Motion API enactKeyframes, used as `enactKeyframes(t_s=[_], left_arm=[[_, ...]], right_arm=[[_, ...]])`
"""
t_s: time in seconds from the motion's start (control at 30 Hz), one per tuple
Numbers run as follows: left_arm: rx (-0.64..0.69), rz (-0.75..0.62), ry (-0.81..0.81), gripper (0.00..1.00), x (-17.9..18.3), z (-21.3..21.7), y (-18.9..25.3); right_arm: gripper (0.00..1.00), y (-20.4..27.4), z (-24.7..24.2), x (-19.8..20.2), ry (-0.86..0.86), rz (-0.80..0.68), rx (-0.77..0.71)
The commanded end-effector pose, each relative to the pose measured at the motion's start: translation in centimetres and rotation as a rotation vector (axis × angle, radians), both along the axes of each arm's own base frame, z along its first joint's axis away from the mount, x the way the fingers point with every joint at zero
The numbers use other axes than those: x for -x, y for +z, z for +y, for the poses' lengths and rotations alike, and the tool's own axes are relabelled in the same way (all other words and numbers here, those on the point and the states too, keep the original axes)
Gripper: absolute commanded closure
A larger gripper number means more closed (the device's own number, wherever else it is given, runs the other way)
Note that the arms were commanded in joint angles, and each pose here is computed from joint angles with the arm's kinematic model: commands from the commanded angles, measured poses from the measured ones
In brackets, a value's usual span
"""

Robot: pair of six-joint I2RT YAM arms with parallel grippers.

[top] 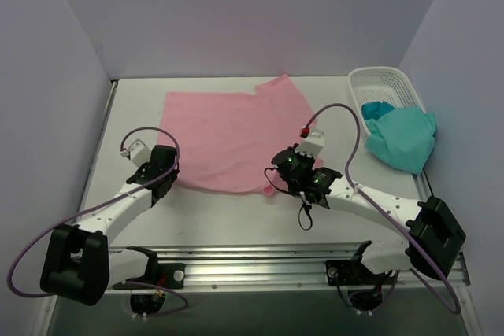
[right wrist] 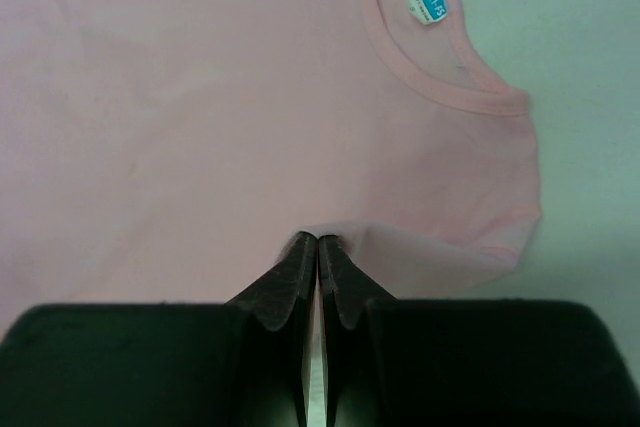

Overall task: Fold and stack the t-shirts
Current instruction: Fold the tshirt

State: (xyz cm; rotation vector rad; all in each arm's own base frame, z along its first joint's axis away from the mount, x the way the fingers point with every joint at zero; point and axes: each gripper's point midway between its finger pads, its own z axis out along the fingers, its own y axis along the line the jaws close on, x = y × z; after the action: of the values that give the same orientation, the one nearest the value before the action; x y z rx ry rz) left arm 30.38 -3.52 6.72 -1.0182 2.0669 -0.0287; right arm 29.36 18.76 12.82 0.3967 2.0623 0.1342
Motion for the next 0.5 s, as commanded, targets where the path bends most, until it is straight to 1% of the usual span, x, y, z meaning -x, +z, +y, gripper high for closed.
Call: enactKeyframes(t_s=[0.0,0.3,0.47], left_arm=[[-0.005,-0.092,0.009,0.98,-2.9,0.2,3.1],[0.022,-0.138,0.015,0.98,-4.4,0.7,3.8],[0.040,-0.158,0.009,0.98,-5.8,0.7,4.1]], right_arm=[[1.00,1.6,-1.0,-1.7,-0.105,-0.061,0.037],[1.00,1.5,-0.7,-4.1,-0.176,-0.078,0.099],[1.00,2.3,-0.5,-6.1,-0.200,-0.099,0.093]])
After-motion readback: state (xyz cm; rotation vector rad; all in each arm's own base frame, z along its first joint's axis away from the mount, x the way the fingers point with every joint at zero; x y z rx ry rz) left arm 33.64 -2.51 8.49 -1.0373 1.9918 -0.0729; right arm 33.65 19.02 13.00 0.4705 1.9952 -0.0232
